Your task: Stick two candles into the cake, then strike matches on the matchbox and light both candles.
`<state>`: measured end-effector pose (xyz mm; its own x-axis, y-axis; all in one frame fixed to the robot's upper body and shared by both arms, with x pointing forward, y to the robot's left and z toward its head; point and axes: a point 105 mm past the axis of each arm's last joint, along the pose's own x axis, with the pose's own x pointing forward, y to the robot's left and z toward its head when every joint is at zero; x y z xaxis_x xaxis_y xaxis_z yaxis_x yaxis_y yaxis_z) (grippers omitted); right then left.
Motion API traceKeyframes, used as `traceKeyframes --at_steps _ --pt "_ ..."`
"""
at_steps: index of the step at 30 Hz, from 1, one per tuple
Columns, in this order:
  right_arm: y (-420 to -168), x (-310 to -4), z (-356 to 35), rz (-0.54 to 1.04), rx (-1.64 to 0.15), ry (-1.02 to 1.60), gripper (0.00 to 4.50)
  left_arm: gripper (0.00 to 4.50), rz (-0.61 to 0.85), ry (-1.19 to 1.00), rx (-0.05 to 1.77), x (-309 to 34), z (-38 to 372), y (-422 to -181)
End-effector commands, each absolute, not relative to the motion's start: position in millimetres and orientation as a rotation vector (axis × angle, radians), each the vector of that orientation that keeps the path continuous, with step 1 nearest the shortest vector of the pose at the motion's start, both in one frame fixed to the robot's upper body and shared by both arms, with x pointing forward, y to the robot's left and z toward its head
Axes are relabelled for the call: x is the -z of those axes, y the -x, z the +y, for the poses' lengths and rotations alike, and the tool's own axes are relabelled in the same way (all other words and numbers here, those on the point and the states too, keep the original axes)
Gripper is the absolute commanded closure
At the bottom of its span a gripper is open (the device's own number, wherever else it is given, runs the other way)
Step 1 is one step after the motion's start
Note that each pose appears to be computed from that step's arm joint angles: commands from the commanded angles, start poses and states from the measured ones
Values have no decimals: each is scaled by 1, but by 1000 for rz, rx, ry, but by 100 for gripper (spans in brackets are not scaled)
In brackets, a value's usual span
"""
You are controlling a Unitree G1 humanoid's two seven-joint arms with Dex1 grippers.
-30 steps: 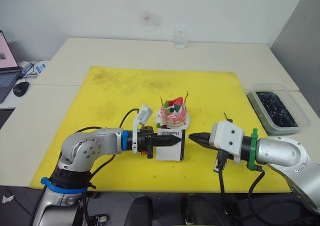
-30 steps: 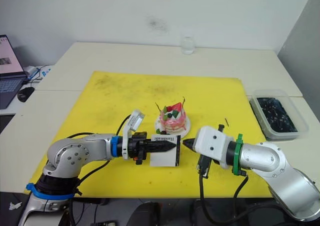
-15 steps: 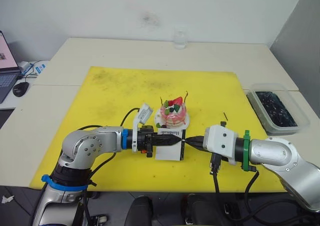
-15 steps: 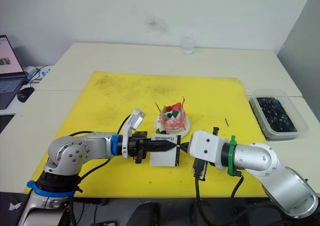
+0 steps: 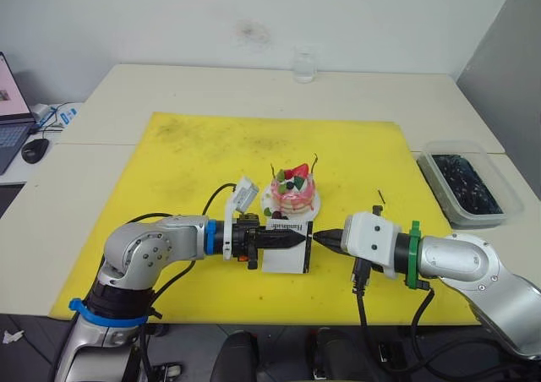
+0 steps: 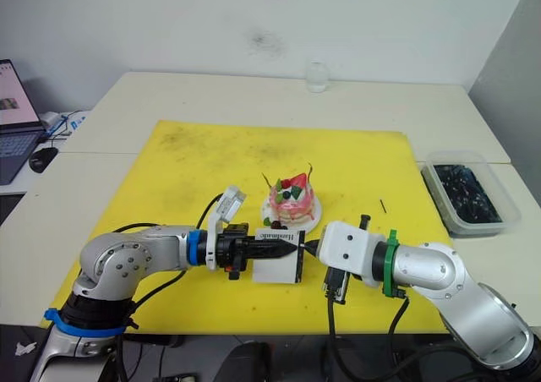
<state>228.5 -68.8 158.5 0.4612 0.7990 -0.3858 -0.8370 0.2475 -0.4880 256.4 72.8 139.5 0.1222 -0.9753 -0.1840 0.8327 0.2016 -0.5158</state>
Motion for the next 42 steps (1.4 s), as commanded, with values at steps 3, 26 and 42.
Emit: traceKeyframes --at_steps 3,26,42 --pt "-231 -164 -62 27 -1093 721 449 450 496 260 1442 -145 61 -243" --pt "-256 -222 -85 -67 -789 612 449 450 533 179 1339 -150 110 -225" --pt "-285 -234 -26 -187 -874 597 449 450 545 194 1306 -140 110 -225"
